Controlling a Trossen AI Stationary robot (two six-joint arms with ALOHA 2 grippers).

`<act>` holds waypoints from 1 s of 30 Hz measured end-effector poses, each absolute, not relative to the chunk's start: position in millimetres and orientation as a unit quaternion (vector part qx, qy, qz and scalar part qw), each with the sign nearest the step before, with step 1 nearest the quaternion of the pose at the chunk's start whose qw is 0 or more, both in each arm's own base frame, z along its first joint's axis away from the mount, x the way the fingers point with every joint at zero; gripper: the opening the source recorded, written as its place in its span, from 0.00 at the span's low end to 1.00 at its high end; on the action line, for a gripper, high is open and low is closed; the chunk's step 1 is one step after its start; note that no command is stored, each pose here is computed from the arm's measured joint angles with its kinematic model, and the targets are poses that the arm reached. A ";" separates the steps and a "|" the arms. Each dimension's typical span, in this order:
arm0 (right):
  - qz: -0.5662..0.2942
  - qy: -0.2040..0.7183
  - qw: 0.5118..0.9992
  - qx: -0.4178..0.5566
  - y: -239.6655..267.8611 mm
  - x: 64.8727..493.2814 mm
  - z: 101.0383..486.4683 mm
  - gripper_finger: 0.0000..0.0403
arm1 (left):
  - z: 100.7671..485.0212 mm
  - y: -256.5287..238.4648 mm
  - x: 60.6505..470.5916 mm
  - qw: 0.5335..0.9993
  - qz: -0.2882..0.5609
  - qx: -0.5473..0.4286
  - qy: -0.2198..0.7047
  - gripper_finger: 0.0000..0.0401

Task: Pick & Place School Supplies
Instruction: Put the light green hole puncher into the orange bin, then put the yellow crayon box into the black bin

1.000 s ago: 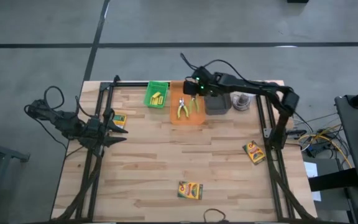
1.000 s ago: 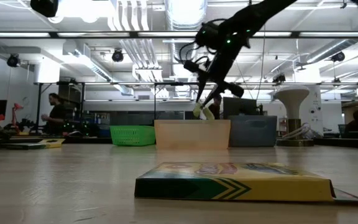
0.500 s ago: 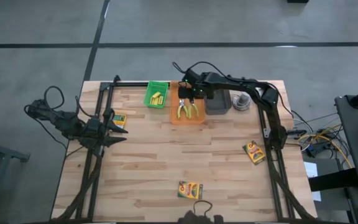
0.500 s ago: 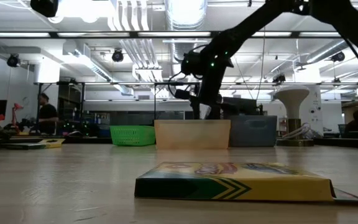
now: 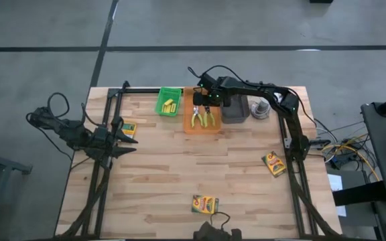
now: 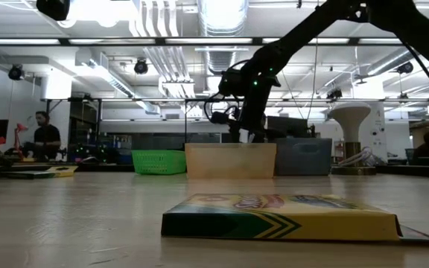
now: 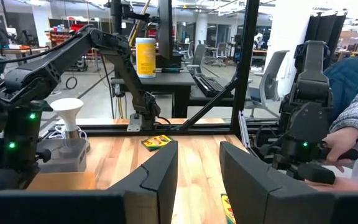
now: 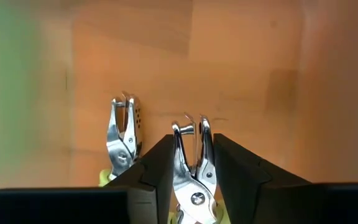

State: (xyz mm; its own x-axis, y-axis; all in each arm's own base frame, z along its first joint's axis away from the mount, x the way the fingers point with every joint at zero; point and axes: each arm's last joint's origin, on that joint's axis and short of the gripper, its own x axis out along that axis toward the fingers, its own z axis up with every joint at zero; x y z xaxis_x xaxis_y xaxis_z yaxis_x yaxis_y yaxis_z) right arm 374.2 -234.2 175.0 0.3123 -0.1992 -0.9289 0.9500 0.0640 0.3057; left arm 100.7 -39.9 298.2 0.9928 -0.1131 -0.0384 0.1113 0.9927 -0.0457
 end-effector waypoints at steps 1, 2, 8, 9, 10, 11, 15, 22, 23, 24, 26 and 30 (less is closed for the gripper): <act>-0.457 0.368 0.630 0.509 -234.4 374.1 175.3 0.27 | 298.2 -39.9 100.7 0.998 -0.056 -0.022 0.020 0.31; -0.457 0.368 0.631 0.507 -234.5 374.0 175.6 0.28 | 298.2 -39.9 100.7 0.998 -0.056 -0.022 0.020 0.31; -0.465 0.368 0.634 0.496 -238.2 373.1 172.0 0.38 | 298.2 -39.9 100.7 0.998 -0.056 -0.022 0.020 0.31; -0.465 0.370 0.633 0.496 -238.9 372.6 171.0 0.39 | 298.2 -39.9 100.7 0.998 -0.056 -0.022 0.020 0.31; -0.463 0.373 0.634 0.495 -239.2 372.1 170.7 0.40 | 298.2 -39.9 100.7 0.998 -0.056 -0.022 0.020 0.31; -0.461 0.373 0.637 0.492 -239.5 372.5 170.8 0.40 | 298.2 -39.9 100.7 0.998 -0.056 -0.022 0.020 0.31; -0.446 0.363 0.665 0.477 -239.7 372.4 183.9 0.41 | 298.1 -39.9 100.7 0.998 -0.056 -0.021 0.021 0.31; -0.406 0.321 0.738 0.433 -224.0 366.8 249.2 0.43 | 298.1 -39.9 100.7 0.998 -0.056 -0.022 0.021 0.31; -0.402 0.314 0.749 0.423 -218.8 364.6 260.1 0.43 | 298.1 -39.9 100.7 0.998 -0.056 -0.022 0.021 0.31; -0.399 0.306 0.761 0.410 -213.2 362.3 271.1 0.43 | 298.1 -39.9 100.7 0.998 -0.056 -0.022 0.021 0.31; -0.396 0.294 0.786 0.373 -199.4 356.8 292.7 0.43 | 298.1 -39.9 100.7 0.998 -0.056 -0.022 0.021 0.31; -0.370 0.277 0.839 0.289 -160.7 342.6 334.0 0.43 | 298.1 -39.9 100.7 0.998 -0.056 -0.021 0.021 0.31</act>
State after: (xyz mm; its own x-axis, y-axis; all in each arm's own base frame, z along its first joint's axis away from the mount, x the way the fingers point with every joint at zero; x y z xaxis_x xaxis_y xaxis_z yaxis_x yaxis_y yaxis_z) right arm 342.6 -160.7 334.0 0.5733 -0.4599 -0.6781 0.7799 0.5599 0.2797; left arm 100.7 -39.9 298.1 0.9928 -0.1132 -0.0392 0.1114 0.9928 -0.0450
